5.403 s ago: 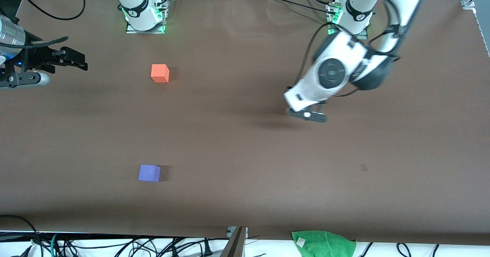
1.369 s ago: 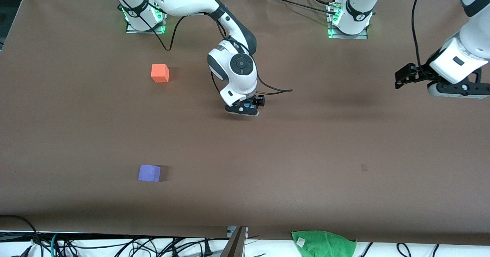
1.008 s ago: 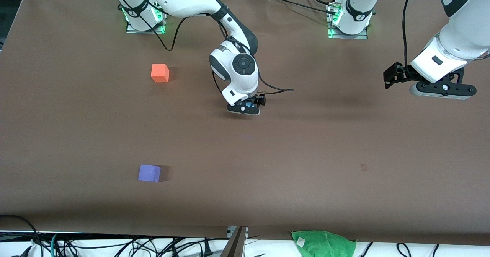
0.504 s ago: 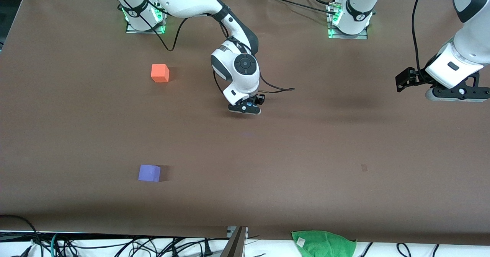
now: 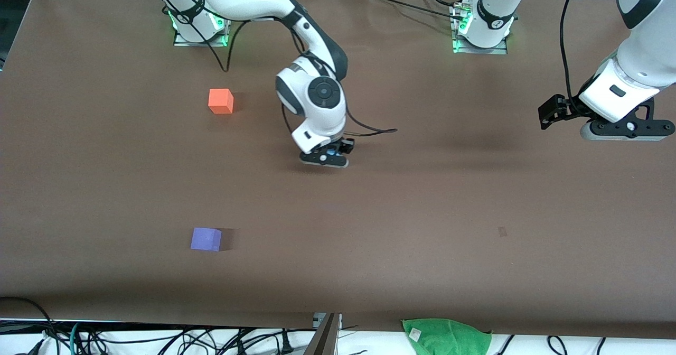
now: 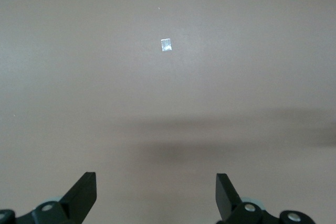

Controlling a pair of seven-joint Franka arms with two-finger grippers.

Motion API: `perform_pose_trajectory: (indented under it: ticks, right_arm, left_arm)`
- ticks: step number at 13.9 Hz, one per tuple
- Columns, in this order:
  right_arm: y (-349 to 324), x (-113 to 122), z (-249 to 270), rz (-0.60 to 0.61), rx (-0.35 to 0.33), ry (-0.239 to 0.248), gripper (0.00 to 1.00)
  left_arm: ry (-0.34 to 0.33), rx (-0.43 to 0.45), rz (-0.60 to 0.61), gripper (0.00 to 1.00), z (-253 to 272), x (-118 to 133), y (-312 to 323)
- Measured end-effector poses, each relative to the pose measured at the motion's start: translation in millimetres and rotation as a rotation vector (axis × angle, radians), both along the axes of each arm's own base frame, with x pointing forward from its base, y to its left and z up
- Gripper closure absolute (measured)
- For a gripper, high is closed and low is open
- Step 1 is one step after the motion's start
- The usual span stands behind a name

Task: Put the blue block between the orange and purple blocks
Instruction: 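Hold the blue cube in the right gripper and move it toward the orange cube, then lower the blue cube with the right gripper between orange and purple cubes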

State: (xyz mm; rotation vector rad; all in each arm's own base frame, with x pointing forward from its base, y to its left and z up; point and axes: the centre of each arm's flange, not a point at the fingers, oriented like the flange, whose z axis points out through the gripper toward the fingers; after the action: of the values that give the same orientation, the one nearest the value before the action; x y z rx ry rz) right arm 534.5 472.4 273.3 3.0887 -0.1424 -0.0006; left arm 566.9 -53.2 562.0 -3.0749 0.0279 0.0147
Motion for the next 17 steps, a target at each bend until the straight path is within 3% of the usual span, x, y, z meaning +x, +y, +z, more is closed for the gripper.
perform_pose_trajectory:
  ticks: [3,6,13,17]
  right_arm:
    - [-73.4,39.3,45.3,0.037,-0.036,0.032,0.45]
    - [-140.8,59.3,62.5,0.038,-0.026,0.051,0.45]
    - [-278.4,72.6,51.7,0.026,0.018,0.14,0.45]
    - [-310.9,62.2,8.0,0.052,0.026,0.094,0.45]
  left_arm:
    - [0.002,0.0,0.001,0.0,-1.2,0.9,0.1]
    - [0.004,-0.001,0.003,0.0,-3.3,2.3,0.1]
    - [-0.019,-0.006,0.005,0.0,-0.5,7.9,-5.9]
    - [-0.024,-0.007,0.027,0.0,0.6,7.4,-12.5]
